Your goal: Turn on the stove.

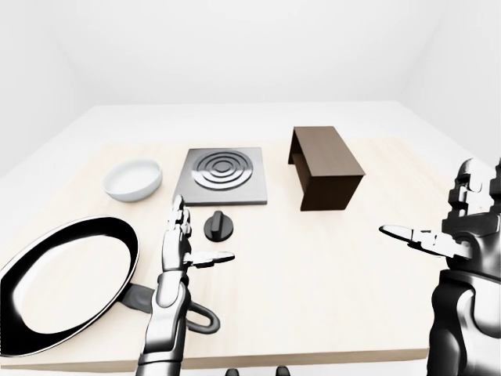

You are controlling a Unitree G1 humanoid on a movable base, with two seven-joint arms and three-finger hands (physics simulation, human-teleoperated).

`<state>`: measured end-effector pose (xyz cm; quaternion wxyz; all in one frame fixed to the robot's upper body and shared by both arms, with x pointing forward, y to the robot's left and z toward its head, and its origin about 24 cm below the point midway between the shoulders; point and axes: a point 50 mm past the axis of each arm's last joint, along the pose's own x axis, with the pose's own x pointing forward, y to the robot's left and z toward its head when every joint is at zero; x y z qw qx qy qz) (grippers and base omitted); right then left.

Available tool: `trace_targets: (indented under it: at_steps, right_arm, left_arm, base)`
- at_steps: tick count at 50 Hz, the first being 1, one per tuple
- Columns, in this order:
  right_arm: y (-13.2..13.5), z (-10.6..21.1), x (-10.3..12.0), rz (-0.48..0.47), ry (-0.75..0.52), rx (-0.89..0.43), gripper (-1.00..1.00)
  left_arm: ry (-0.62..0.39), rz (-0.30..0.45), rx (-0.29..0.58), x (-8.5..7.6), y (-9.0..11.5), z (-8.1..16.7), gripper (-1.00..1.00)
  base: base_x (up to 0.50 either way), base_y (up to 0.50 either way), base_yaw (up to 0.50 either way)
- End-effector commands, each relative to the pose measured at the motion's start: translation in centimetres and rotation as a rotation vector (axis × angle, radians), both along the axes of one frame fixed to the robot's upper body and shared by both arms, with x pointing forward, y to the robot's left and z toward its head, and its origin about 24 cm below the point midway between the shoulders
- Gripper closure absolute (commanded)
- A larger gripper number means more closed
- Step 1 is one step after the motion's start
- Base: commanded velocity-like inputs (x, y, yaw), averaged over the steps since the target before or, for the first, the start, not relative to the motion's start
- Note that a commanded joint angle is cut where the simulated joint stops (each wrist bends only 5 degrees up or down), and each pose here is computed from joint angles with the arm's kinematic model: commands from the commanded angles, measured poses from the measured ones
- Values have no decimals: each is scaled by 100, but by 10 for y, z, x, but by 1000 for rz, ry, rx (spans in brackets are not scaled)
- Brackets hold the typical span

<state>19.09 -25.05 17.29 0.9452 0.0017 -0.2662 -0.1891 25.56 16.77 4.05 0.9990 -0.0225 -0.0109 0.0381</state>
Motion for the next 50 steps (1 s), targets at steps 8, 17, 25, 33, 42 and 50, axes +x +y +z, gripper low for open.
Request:
trace_targets:
  at_steps: [8,17,25,33,42,50]
  right_arm:
    - [-2,-2,-2,1,2,19,-100]
    - [-2,-2,-3,-2,-1,24,-100]
    - [-2,-5,-1,3,14,24,-100]
    - [-2,-5,-1,3,15,23,-100]
    - [-2,-3,-2,3,7,18,-100]
    - [-2,-3,-1,2,8,15,-100]
  left_arm:
    - [10,-9,6,0,-3,-4,-100]
    - [34,-29,4,1,-6,-11,-100]
    - [59,-58,1,0,-12,-18,-100]
    - [98,-99,-23,-1,-19,-28,-100]
    - [136,-115,-7,-2,-25,-38,-100]
    - [159,-128,-8,-2,-28,-43,-100]
  base:
    - [37,0,0]
    - [2,0,0]
    - [0,0,0]
    - [0,0,0]
    - [0,0,0]
    - [0,0,0]
